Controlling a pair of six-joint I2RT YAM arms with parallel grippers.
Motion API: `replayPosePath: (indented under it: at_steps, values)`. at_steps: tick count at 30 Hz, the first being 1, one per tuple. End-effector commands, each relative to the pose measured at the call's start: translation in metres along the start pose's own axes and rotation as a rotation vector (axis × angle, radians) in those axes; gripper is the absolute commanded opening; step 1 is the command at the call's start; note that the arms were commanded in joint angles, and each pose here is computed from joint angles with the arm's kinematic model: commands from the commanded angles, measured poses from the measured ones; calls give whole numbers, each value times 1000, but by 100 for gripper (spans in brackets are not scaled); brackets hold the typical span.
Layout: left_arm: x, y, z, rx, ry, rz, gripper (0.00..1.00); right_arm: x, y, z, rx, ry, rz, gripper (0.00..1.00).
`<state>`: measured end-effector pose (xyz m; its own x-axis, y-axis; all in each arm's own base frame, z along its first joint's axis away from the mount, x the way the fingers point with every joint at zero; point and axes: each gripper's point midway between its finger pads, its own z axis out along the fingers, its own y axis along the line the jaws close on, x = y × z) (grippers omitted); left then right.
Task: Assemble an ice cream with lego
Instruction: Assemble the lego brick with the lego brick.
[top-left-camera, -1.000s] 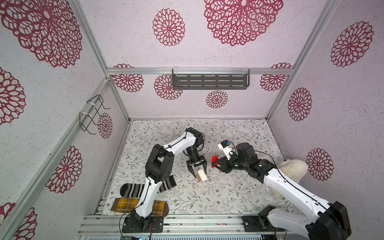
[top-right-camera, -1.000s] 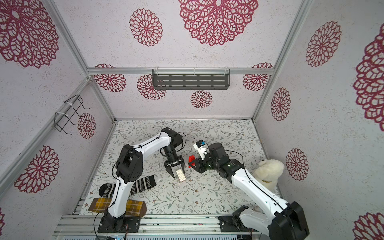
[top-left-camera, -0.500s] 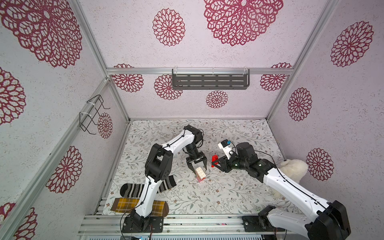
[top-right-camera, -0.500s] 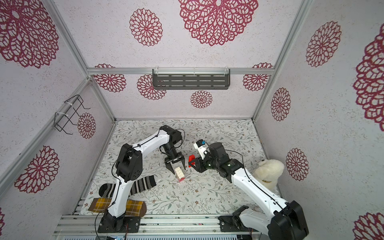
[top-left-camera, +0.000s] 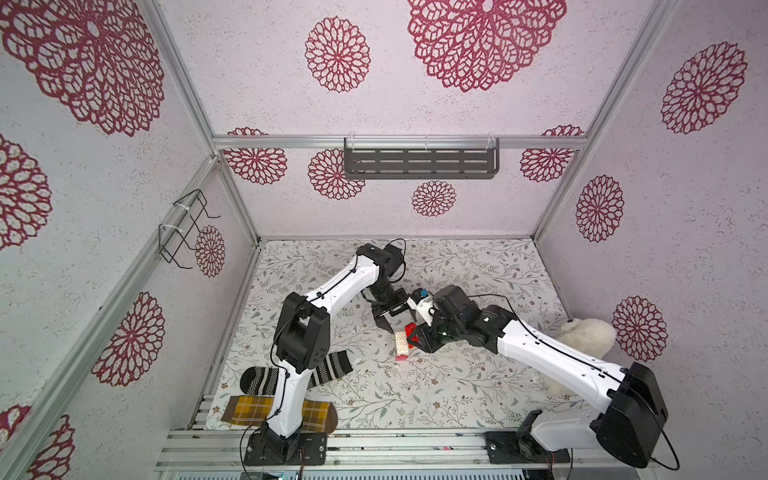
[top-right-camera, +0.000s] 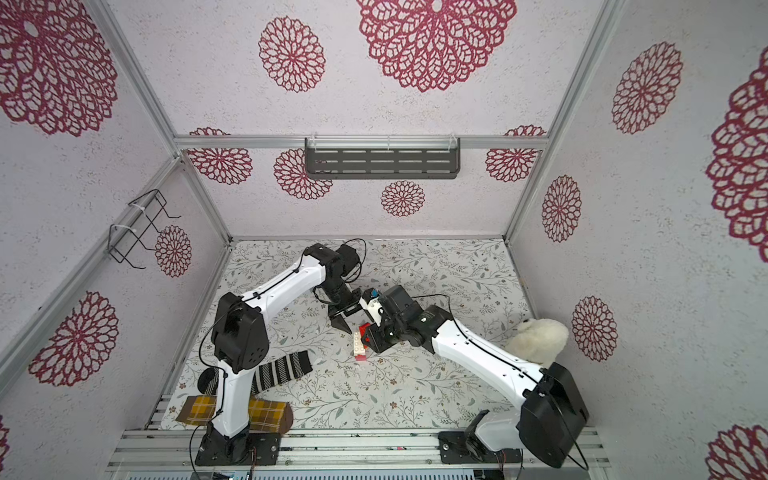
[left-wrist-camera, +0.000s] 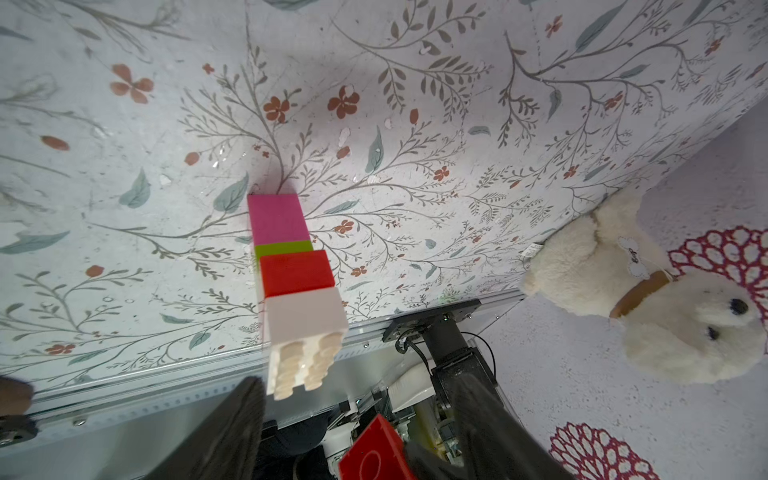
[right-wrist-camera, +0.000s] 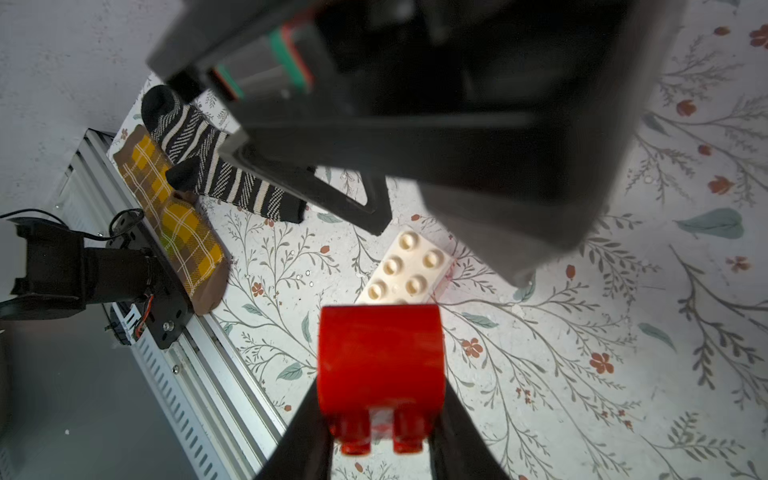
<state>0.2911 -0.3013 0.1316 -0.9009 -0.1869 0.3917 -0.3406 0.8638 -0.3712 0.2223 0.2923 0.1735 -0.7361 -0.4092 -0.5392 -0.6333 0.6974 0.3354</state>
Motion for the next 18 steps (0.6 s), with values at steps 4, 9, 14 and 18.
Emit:
replayPosePath:
  at_steps: [4, 9, 14, 18]
  values:
    - [-22, -5, -23, 200, -168, -34, 77, -9, -4, 7, 82, 77, 81, 0]
    - [-33, -9, -32, 335, -303, -39, 77, -11, 5, 12, 65, 124, 140, 0]
    - [-48, -5, -38, 474, -496, -39, 76, -10, 3, 11, 119, 205, 197, 0]
    - [-53, 3, -38, 592, -627, -49, 75, -4, 6, 12, 169, 301, 235, 0]
